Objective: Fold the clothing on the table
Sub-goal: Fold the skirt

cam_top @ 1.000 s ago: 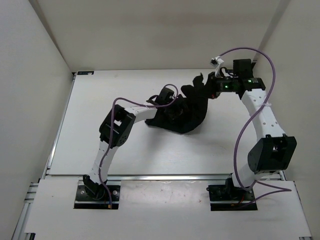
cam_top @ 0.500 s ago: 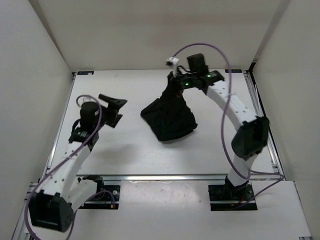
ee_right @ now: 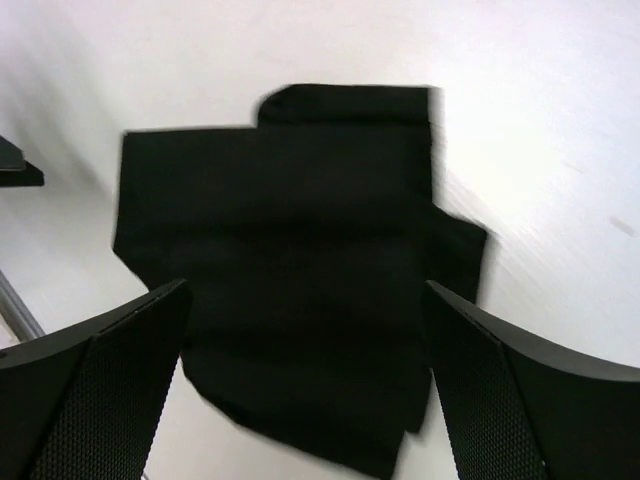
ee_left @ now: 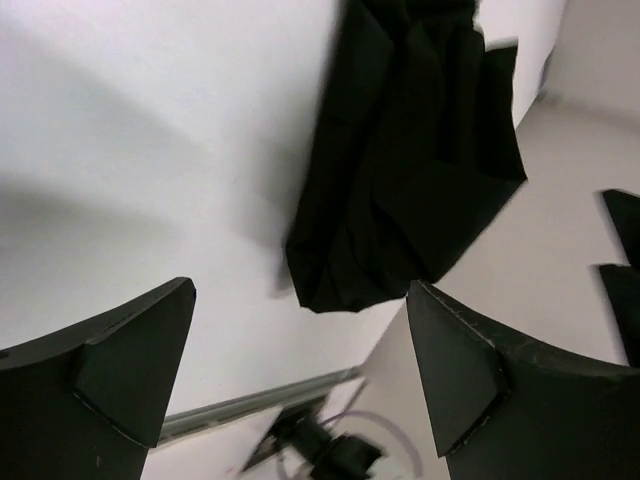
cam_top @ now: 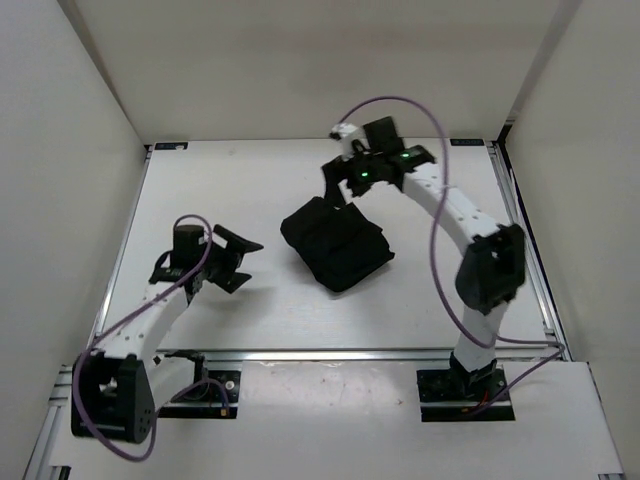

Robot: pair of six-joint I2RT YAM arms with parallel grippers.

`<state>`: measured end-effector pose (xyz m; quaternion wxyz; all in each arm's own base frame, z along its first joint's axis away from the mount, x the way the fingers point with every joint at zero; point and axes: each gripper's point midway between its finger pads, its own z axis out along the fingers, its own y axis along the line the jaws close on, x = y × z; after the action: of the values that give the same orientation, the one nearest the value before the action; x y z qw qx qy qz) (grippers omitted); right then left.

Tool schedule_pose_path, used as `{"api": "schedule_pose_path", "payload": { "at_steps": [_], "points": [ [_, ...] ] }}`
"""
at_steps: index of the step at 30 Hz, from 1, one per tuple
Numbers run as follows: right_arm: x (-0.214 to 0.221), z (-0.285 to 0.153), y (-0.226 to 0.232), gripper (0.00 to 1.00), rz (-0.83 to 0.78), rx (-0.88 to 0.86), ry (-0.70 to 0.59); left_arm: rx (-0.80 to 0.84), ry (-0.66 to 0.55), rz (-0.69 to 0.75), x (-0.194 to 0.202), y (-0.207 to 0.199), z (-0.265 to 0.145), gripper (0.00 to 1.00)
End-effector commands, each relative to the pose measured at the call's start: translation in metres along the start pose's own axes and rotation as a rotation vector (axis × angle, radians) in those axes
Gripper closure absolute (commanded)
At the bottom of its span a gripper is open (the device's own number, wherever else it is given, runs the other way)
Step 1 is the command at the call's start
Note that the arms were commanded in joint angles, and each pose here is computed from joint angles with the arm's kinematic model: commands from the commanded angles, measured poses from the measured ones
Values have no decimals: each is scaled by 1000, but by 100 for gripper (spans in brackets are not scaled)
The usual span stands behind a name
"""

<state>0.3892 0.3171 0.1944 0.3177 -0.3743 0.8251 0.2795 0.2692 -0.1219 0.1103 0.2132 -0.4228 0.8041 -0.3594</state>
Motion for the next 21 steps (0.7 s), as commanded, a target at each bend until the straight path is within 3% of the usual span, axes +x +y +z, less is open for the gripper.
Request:
{"api": "schedule_pose_path", "payload": {
  "at_steps": [1,3,4,6,7,8,10,12,14,15,21],
  "points": [
    [-15,-77,-22,1,12,114,-111,187,118,296,19,-72,12,1],
    [-1,-99,-10,1,-4,33,-94,281,233,463,46,-120,17,1],
    [10,-107,-3,4,16,-39,-76,259,321,530,69,-116,30,1],
    [21,-121,5,23,28,-129,-72,287,394,576,88,-129,45,1],
    [24,-133,11,42,46,-189,-88,380,410,566,92,-149,42,2],
    [31,-135,6,51,62,-202,-94,467,412,570,95,-161,46,1],
    [38,-144,12,81,143,-280,-130,590,533,507,108,-177,37,1],
    [55,-146,12,97,280,-356,-136,621,628,509,115,-189,50,1],
    [65,-148,10,100,386,-424,-158,537,730,504,121,-178,63,1],
    [69,-146,14,100,437,-474,-162,541,722,541,116,-183,70,2],
    [65,-143,28,100,499,-634,-184,528,539,459,70,-211,56,2]
  ]
}}
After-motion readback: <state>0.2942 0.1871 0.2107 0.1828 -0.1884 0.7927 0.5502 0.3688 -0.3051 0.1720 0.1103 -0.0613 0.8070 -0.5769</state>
